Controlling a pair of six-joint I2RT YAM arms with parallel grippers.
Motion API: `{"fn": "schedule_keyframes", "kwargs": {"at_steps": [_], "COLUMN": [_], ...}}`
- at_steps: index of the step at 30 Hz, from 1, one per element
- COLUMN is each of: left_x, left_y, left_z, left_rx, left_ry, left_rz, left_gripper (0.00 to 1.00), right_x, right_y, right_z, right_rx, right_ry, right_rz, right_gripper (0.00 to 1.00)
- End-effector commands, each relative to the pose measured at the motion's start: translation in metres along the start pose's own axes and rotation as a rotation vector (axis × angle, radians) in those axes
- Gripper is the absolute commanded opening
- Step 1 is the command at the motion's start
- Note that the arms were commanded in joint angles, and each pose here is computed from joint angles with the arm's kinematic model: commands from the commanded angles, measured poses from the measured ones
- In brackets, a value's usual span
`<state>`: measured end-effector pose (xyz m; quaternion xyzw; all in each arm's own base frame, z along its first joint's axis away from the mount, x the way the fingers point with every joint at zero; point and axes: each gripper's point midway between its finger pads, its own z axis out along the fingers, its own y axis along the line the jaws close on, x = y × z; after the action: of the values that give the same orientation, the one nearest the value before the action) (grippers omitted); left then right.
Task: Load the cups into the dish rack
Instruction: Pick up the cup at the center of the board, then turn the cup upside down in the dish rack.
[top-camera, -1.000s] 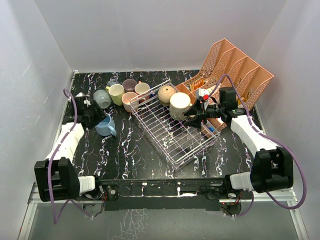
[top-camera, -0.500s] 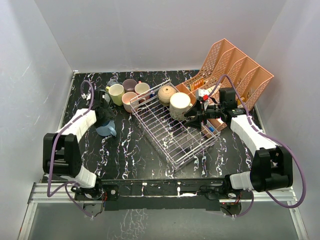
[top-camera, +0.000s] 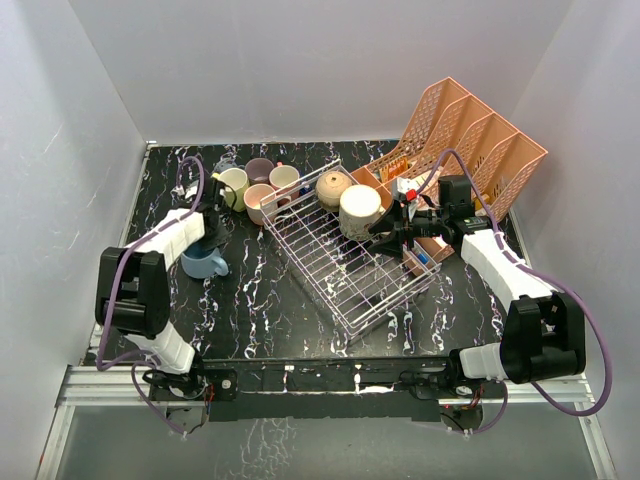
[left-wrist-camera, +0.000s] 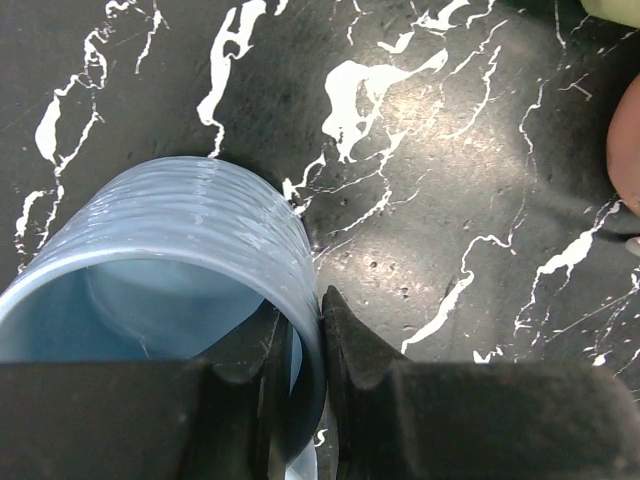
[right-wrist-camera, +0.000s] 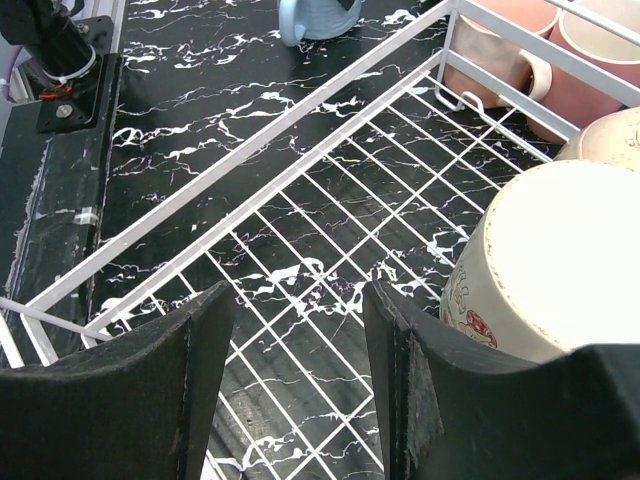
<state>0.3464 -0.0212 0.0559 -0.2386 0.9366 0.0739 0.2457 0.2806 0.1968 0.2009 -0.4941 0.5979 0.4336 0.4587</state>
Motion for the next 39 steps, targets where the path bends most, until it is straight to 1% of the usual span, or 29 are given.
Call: {"fn": "schedule_keyframes", "kwargs": {"at_steps": [1, 5, 9, 12, 14, 17, 22, 24, 27, 28, 30, 32, 36, 39], "left_x": [-0.023, -0.027, -0.032, -0.039, -0.044, -0.051, -0.061, -0.064, -0.072, -0.073, -0.074, -0.074, -0.070, -0.066], "left_y": [0.014, 0.018, 0.008, -0.012, -0.025, -0.045, -0.076, -0.083, -0.088, -0.089, -0.089, -0.093, -0.110, -0.122], "left_z": [-0.031, -0.060, -0.108, -0.157, -0.200, -0.251, -0.330, -0.358, -0.398, -0.410, -0.433, -0.451, -0.468, -0.478], "left_rx": [-0.009, 0.065, 0.270, 0.522, 0.717, 0.980, 1.412, 1.535, 1.647, 1.678, 1.742, 1.791, 1.835, 1.854], "left_ry": [-0.106, -0.169, -0.278, -0.389, -0.492, -0.585, -0.610, -0.635, -0.736, -0.770, -0.844, -0.893, -0.952, -1.012], "left_rz": [-0.002, -0.023, -0.059, -0.073, -0.090, -0.128, -0.213, -0.219, -0.226, -0.228, -0.237, -0.241, -0.241, -0.232], "left_gripper": [0.00, 0.00, 0.00, 0.00, 0.00, 0.00, 0.00, 0.00, 0.00, 0.00, 0.00, 0.00, 0.00, 0.00], "right_x": [-0.004, -0.006, -0.015, -0.030, -0.041, -0.059, -0.103, -0.122, -0.140, -0.144, -0.154, -0.165, -0.180, -0.189], "right_y": [-0.005, -0.002, 0.007, 0.012, 0.014, 0.021, 0.040, 0.046, 0.052, 0.054, 0.053, 0.055, 0.062, 0.065], "right_z": [-0.001, 0.000, -0.001, -0.001, -0.001, -0.001, -0.002, -0.002, -0.001, 0.000, 0.003, 0.004, 0.011, 0.016], "right_rx": [0.004, -0.007, -0.048, -0.076, -0.098, -0.140, -0.244, -0.297, -0.345, -0.342, -0.315, -0.307, -0.324, -0.314], "right_ry": [-0.008, -0.016, -0.048, -0.063, -0.062, -0.053, -0.102, -0.131, -0.125, -0.115, -0.122, -0.140, -0.146, -0.168], "right_rz": [-0.026, -0.029, -0.039, -0.041, -0.038, -0.011, 0.087, 0.144, 0.263, 0.328, 0.385, 0.420, 0.505, 0.553], "right_gripper": [0.57, 0.57, 0.57, 0.57, 0.57, 0.59, 0.65, 0.68, 0.68, 0.68, 0.68, 0.70, 0.72, 0.78]}}
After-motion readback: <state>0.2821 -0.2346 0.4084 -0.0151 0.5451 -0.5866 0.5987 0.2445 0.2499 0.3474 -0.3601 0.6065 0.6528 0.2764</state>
